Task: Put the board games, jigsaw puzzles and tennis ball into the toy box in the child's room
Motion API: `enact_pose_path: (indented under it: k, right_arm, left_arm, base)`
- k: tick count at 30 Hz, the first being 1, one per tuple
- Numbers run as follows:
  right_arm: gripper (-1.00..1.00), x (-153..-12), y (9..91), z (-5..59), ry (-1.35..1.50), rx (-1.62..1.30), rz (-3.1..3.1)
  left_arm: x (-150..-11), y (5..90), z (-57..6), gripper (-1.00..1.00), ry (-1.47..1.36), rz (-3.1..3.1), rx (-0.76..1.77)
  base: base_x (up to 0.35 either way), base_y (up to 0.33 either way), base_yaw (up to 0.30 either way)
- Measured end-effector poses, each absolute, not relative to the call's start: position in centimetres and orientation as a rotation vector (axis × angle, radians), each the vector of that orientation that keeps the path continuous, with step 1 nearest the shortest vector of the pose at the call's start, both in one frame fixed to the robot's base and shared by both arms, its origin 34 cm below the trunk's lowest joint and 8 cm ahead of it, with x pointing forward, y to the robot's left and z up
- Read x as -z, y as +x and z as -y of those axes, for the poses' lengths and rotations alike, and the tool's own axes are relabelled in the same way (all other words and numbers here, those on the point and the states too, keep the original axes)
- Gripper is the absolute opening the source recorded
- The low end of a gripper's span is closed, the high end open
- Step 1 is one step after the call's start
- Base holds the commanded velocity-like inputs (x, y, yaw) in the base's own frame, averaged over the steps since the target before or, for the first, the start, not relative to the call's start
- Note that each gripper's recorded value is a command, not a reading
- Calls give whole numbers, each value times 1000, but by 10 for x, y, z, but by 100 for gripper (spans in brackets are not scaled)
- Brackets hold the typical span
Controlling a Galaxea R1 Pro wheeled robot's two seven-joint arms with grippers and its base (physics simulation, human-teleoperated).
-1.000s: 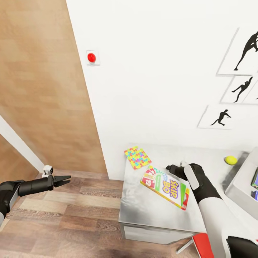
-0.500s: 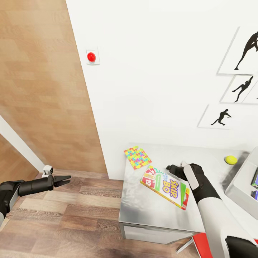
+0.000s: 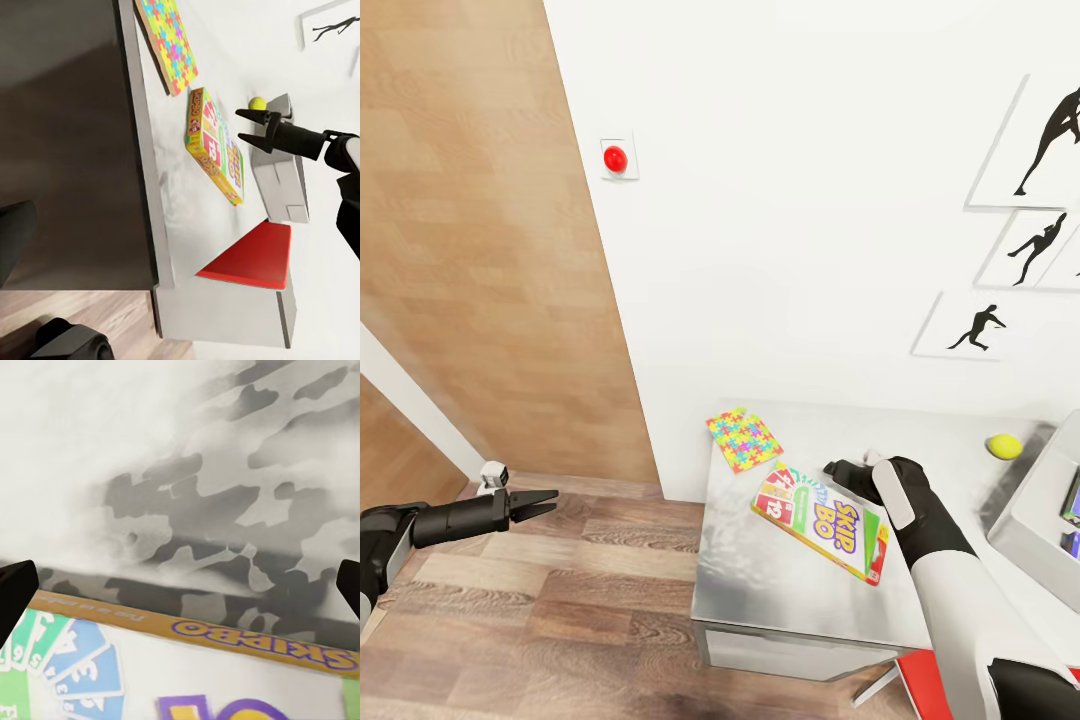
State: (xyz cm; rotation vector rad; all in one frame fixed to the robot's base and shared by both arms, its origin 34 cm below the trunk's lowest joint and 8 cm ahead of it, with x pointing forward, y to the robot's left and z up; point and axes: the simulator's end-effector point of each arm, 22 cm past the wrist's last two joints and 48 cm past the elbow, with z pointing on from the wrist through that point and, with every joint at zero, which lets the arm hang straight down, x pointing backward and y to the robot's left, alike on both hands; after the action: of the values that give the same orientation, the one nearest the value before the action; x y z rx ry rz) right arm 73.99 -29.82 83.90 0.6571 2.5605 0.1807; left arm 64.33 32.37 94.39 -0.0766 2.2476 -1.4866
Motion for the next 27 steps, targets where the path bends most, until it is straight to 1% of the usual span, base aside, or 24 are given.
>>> enact_pose_path:
  k: [27]
  right_arm:
    - [100,-836,739,297,659,-183,-2567]
  left_arm:
    - [-941,643,-324,100,-81,-2252,1488]
  base:
    - [0,20,0]
